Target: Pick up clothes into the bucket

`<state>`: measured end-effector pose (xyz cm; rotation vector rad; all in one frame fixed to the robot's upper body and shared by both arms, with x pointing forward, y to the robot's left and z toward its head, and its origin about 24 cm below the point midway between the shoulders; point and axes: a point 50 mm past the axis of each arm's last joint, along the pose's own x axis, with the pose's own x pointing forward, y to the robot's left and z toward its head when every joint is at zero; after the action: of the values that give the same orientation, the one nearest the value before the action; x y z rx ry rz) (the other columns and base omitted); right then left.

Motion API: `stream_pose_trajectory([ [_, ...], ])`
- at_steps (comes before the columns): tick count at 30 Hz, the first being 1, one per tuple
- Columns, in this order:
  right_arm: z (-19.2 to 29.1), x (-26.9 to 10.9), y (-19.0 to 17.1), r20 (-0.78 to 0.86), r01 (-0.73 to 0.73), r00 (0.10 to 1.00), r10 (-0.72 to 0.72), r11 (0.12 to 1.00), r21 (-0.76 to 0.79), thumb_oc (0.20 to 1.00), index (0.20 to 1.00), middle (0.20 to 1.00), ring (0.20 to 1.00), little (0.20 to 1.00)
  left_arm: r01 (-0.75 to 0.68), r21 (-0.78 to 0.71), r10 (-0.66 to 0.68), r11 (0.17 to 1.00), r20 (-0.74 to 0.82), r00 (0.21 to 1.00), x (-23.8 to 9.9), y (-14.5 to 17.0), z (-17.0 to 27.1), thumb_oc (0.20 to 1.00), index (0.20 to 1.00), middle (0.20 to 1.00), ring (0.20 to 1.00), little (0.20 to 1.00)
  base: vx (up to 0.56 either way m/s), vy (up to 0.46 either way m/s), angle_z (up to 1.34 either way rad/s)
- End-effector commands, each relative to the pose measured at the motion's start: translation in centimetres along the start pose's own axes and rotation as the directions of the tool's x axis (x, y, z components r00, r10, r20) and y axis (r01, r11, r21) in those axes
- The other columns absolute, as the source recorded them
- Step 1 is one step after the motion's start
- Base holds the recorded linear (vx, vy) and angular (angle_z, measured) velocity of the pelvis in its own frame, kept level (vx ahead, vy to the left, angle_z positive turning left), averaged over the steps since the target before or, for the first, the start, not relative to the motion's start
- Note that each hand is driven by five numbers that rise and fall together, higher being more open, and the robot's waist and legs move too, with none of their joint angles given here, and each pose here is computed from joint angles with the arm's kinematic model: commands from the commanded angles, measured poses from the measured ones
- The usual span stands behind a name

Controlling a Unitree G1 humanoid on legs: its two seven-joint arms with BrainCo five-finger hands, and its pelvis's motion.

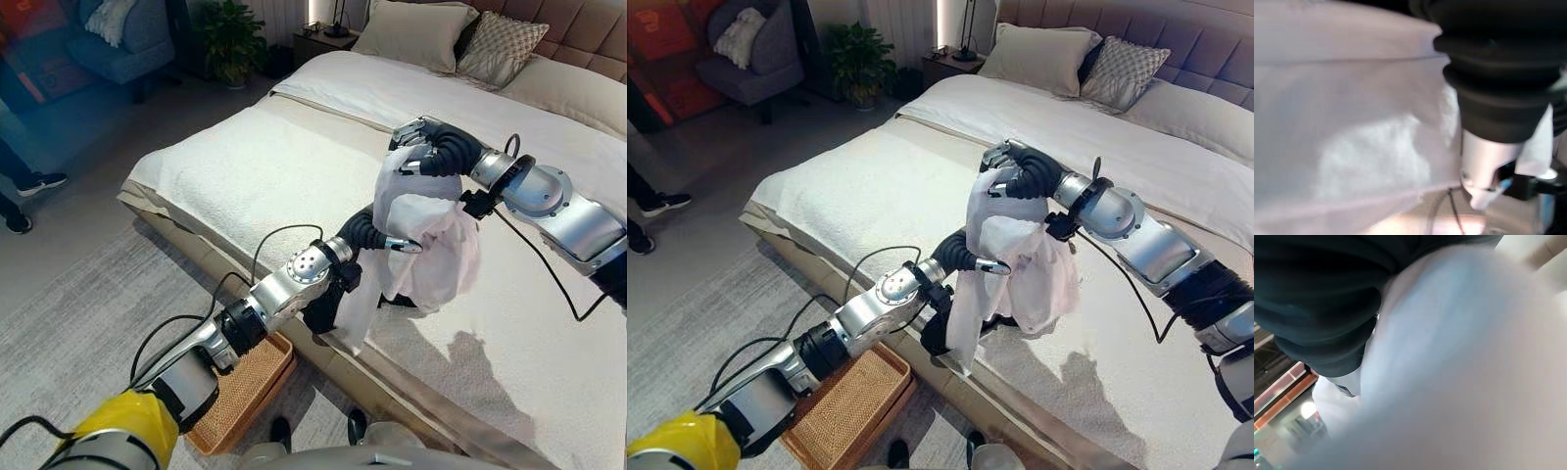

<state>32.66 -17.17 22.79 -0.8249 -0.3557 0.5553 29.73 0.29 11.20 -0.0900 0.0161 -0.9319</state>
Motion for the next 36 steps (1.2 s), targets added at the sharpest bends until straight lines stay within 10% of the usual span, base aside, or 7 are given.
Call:
stream_pose_trajectory([
  [1,5.7,1.4,-1.1,0.278,0.035,0.959,-0.054,0.997,0.071,0.200,0.200,0.200,0.200,0.200,0.204,-0.099,-0.213,0.974,-0.087,0.973,0.7,-3.3,-1.5,1.000,1.000,1.000,1.000,1.000,0.00,0.000,0.00],
  [2,5.9,1.6,-0.8,0.283,0.024,0.958,-0.043,0.997,0.069,0.200,0.200,0.200,0.200,0.200,0.218,-0.131,-0.232,0.967,-0.100,0.968,0.5,-3.5,-1.8,0.818,0.818,0.818,0.818,0.818,0.00,0.000,0.00],
  [3,5.5,1.6,-0.5,0.275,0.018,0.961,-0.040,0.996,0.083,0.200,0.200,0.200,0.200,0.200,0.195,-0.116,-0.207,0.974,-0.102,0.973,0.0,-2.6,-1.8,0.200,0.200,0.200,0.200,0.200,0.00,0.000,0.00],
  [11,4.7,0.9,-0.4,0.263,0.050,0.962,-0.073,0.995,0.092,0.200,0.200,0.200,0.200,0.200,0.064,-0.126,-0.076,0.990,-0.095,0.993,-1.7,-0.1,-3.0,0.200,0.200,0.200,0.200,0.200,0.00,0.000,0.00],
  [13,4.2,0.2,-0.5,0.253,0.080,0.962,-0.105,0.991,0.105,0.934,0.934,0.934,0.934,0.934,-0.002,-0.120,-0.009,0.993,-0.089,0.996,-2.5,0.8,-3.5,0.200,0.200,0.200,0.200,0.200,0.00,0.000,0.00],
  [14,3.5,-0.6,-0.8,0.228,0.114,0.964,-0.135,0.988,0.106,1.000,1.000,1.000,1.000,1.000,-0.060,-0.107,0.050,0.992,-0.093,0.994,-3.5,1.6,-4.0,0.200,0.200,0.200,0.200,0.200,0.00,0.000,0.00],
  [36,-15.2,-15.3,11.0,-0.669,0.772,0.616,-0.416,0.491,0.405,1.000,1.000,1.000,1.000,1.000,-0.856,-0.051,0.851,0.515,0.151,0.503,-25.0,11.1,-2.9,0.200,0.200,0.200,0.200,0.200,-0.02,0.006,0.07],
])
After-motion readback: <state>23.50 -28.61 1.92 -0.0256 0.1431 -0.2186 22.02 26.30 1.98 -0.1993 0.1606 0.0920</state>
